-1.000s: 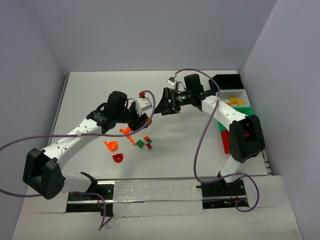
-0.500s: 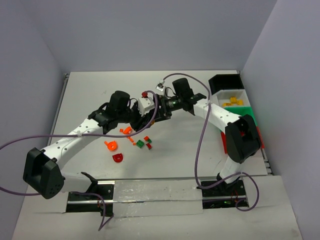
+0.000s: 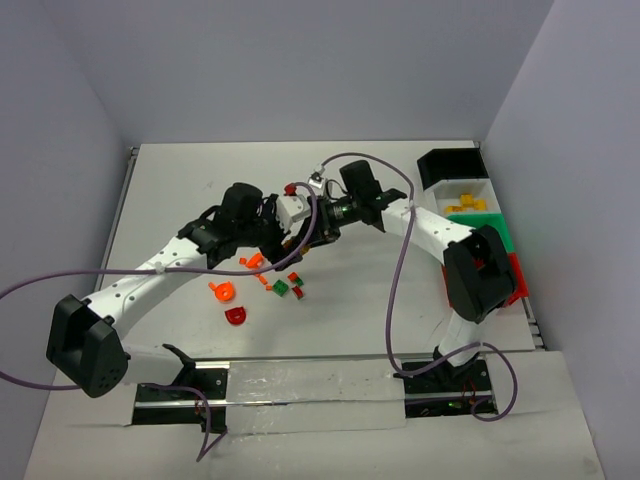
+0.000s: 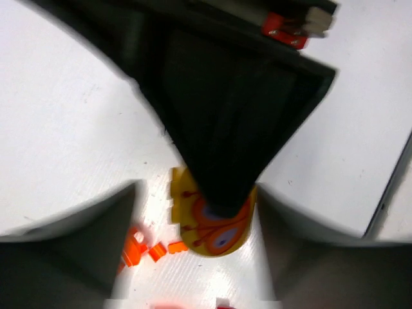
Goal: Sort the legos into containers by color
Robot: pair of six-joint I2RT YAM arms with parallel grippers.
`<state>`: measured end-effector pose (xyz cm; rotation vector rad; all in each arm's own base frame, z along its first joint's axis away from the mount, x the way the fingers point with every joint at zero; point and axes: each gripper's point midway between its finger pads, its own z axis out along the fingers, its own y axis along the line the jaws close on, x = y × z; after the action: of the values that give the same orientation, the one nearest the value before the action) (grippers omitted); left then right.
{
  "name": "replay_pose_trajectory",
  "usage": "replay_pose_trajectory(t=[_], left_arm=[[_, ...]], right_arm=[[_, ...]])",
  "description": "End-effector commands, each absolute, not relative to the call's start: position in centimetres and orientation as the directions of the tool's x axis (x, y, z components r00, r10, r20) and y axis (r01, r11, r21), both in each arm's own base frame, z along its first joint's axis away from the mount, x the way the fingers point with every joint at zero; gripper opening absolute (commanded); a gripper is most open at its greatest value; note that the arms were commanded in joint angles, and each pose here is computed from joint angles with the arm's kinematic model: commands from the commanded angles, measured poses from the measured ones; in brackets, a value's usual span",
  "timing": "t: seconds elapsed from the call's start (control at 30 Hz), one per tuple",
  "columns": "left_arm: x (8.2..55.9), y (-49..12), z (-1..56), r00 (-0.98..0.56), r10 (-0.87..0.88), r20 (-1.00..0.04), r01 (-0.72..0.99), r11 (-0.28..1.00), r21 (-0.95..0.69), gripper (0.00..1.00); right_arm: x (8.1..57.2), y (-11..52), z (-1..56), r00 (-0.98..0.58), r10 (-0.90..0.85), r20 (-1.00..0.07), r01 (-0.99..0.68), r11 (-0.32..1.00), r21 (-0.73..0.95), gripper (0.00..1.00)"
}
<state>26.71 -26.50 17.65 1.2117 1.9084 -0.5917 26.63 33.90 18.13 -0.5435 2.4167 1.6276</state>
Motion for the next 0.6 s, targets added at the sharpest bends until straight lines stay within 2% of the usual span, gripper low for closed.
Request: replay_pose_trajectory(t=[0.0, 0.03, 0.07, 0.2, 0.23, 0.27, 0.3, 0.33, 0.43, 0.57], left_arm=[[29.1, -26.5, 21.6, -0.189, 0.469, -0.863, 0.858, 0.506, 0.087, 0.99], [29.1, -26.5, 21.5, -0.190, 0.470, -0.862, 0.858, 0.506, 0.087, 0.99], [29.1, -26.5, 21.6, -0.194, 0.464, -0.864, 0.856, 0.510, 0.081, 0.99], [29.6, -26.4, 21.5, -0.238, 0.448, -0.862, 0.834, 0.550, 0.056, 0.99], [29.7, -26.4, 21.4, -0.241, 0.449, -0.860, 0.832, 0.552, 0.055, 0.99], [29.7, -26.5, 21.3, -0.242, 0.449, -0.860, 0.833, 0.551, 0.054, 0.99], [30.3, -26.5, 21.1, -0.259, 0.434, -0.863, 0.813, 0.580, 0.048, 0.99], [30.9, -26.4, 21.0, -0.278, 0.421, -0.864, 0.792, 0.609, 0.042, 0.99], [32.1, -26.7, 20.0, -0.332, 0.415, -0.847, 0.764, 0.645, 0.017, 0.99], [33.3, -27.1, 19.5, -0.354, 0.413, -0.839, 0.745, 0.667, 0.014, 0.99]], right_arm=[[30.2, 29.9, 18.9, -0.921, -0.121, -0.371, -0.389, 0.353, 0.851, 0.00], [30.7, 28.4, 18.6, -0.933, -0.100, -0.346, -0.357, 0.388, 0.850, 0.00], [31.2, 28.3, 19.0, -0.912, -0.111, -0.394, -0.405, 0.382, 0.831, 0.00], [37.7, 16.8, 19.0, -0.865, 0.020, -0.501, -0.378, 0.632, 0.677, 0.00], [39.0, 13.9, 19.1, -0.837, 0.014, -0.548, -0.375, 0.714, 0.591, 0.00], [39.5, 12.6, 19.1, -0.835, 0.039, -0.548, -0.352, 0.728, 0.588, 0.00], [41.2, 7.8, 18.9, -0.809, 0.045, -0.586, -0.302, 0.824, 0.480, 0.00], [42.2, 5.5, 19.7, -0.782, 0.005, -0.623, -0.307, 0.866, 0.393, 0.00], [44.3, -2.1, 18.3, -0.775, -0.019, -0.632, -0.174, 0.967, 0.185, 0.00], [46.0, -6.7, 17.3, -0.779, -0.040, -0.626, -0.097, 0.994, 0.058, 0.00]])
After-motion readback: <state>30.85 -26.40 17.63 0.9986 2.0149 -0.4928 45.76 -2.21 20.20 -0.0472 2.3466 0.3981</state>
